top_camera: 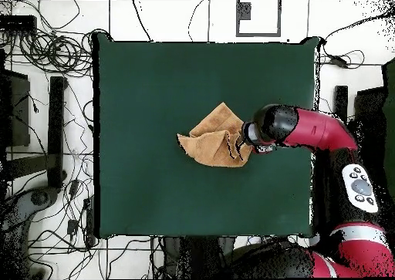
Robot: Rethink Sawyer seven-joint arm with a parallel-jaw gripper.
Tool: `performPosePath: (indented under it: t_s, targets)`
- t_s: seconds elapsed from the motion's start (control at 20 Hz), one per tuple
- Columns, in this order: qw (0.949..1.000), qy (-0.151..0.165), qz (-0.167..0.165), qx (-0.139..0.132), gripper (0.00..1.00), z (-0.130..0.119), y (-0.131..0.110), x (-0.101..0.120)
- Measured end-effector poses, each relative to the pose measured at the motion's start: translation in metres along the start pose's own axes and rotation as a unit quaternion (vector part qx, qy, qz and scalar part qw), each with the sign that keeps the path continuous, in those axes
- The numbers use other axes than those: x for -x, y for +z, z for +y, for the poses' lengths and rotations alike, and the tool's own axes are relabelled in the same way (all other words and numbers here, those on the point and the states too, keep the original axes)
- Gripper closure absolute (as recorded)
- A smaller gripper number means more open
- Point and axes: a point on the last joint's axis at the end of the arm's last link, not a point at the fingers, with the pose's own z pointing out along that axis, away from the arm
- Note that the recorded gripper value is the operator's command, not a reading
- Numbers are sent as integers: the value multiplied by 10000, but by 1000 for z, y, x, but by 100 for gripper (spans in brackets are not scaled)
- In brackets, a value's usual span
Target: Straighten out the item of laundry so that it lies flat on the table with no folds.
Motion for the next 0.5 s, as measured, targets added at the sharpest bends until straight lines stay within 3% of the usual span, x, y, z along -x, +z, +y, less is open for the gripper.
performPosePath:
  t_s: [0.5]
  targets:
    - [9998,-183,-27,27,0,2,-2,2]
